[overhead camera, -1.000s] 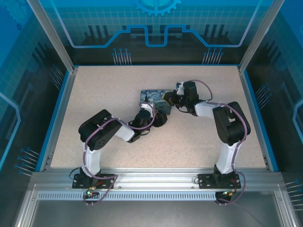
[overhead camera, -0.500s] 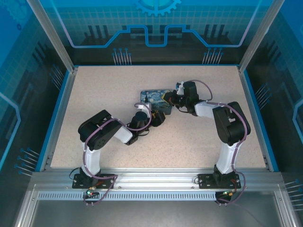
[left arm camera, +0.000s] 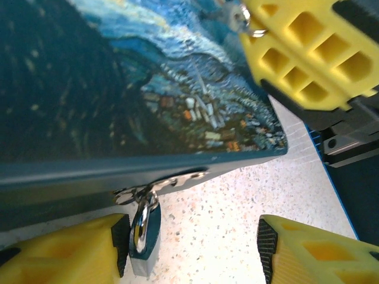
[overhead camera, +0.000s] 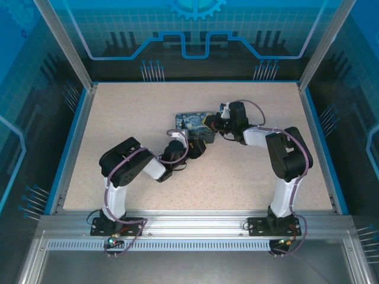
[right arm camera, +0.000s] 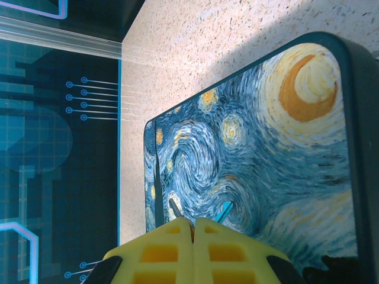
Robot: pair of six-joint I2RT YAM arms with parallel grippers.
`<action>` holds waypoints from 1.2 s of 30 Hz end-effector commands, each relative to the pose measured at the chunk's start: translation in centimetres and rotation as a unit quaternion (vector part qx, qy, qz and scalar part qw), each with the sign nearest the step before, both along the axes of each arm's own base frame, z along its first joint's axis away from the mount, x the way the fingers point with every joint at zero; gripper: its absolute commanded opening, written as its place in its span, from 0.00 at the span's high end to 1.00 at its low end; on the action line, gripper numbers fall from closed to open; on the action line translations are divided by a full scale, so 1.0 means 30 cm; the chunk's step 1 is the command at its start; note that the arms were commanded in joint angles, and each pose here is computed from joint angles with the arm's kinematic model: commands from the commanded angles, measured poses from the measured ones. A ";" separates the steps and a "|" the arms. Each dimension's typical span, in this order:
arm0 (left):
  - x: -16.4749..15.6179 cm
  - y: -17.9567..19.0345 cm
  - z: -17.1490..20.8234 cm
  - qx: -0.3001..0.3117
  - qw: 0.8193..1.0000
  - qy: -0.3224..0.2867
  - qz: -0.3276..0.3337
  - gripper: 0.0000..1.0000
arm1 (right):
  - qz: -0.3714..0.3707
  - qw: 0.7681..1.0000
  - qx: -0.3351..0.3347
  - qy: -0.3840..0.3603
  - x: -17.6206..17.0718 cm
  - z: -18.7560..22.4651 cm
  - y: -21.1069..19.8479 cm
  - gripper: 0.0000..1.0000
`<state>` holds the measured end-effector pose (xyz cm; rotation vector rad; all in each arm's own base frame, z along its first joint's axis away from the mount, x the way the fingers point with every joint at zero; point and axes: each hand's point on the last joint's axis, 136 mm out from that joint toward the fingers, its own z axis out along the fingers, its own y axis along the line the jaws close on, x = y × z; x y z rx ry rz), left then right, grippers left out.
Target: Unlock the padlock with the key
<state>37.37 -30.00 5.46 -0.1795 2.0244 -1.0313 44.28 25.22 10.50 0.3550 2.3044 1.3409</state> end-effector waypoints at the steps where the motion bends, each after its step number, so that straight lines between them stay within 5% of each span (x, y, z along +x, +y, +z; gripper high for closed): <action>1: 0.019 -0.003 -0.027 0.007 1.000 0.018 0.007 0.41 | 0.003 0.999 -0.016 0.051 -0.033 -0.098 -0.003 1.00; 14: 0.053 -0.008 -0.051 0.034 0.999 0.025 0.017 0.51 | 0.003 0.998 -0.015 0.056 -0.036 -0.115 -0.003 1.00; 21: 0.077 0.035 -0.054 0.044 0.997 0.023 0.060 0.65 | 0.002 0.998 -0.015 0.058 -0.037 -0.118 -0.004 1.00; 36: 0.069 0.020 -0.006 0.011 0.998 -0.003 0.070 0.67 | 0.002 0.998 -0.018 0.063 -0.042 -0.133 -0.007 1.00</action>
